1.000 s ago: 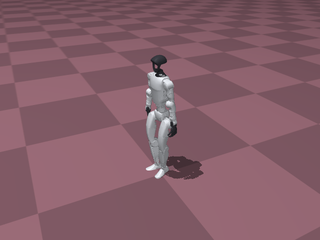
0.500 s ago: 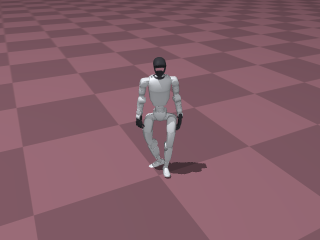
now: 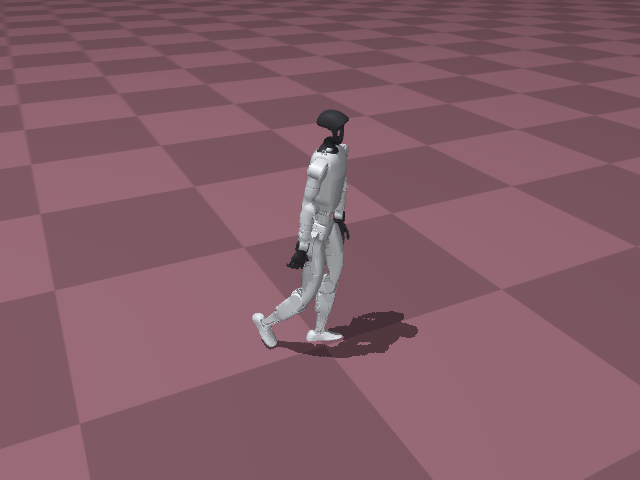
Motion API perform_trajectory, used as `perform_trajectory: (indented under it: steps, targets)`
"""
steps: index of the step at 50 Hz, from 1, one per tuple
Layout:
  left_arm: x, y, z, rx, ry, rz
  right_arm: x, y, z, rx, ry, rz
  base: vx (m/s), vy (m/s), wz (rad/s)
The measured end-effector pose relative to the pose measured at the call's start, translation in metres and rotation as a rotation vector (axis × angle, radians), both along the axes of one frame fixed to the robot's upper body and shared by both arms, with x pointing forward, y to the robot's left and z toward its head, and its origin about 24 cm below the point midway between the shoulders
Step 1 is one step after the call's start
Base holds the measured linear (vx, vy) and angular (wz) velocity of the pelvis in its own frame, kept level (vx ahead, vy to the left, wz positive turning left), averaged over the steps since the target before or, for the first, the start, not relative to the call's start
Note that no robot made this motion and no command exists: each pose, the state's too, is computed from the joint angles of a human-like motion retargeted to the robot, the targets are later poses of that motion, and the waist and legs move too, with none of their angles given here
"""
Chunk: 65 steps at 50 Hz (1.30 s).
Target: In place motions
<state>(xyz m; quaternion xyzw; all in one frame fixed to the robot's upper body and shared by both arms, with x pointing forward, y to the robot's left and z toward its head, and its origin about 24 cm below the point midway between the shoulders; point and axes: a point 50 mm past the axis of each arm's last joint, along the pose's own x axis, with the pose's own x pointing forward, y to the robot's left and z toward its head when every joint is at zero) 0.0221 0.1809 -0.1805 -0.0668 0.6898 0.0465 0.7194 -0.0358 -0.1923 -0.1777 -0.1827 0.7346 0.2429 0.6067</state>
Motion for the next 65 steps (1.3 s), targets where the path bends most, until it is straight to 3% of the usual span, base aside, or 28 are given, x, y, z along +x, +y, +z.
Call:
perform_trajectory:
  steps: [10, 17, 32, 44, 52, 65]
  targets:
    - [0.017, 0.017, 0.003, 0.041, -0.066, -0.004, 0.056, 0.007, -0.002, 0.031, -0.186, 0.106, -0.21, 0.02, 1.34]
    - [0.043, 0.011, 0.005, 0.038, -0.104, -0.171, 0.022, -0.004, -0.001, -0.011, -0.069, -0.023, -0.03, -0.09, 1.46]
    - [-0.011, -0.003, 0.0, -0.013, 0.041, -0.056, 0.002, -0.015, 0.002, -0.078, 0.007, -0.023, 0.11, -0.05, 0.44]
    - [-0.007, 0.031, 0.004, 0.057, 0.019, -0.074, 0.025, 0.013, -0.003, 0.066, -0.064, 0.172, 0.05, -0.09, 0.47]
    - [0.015, 0.016, 0.002, 0.01, -0.089, 0.21, 0.03, 0.011, -0.003, 0.042, -0.067, 0.249, -0.08, 0.08, -1.21]
    - [0.04, 0.047, 0.011, 0.004, -0.143, 0.062, 0.026, 0.0, -0.002, -0.001, -0.089, 0.167, -0.16, -0.09, -1.32]
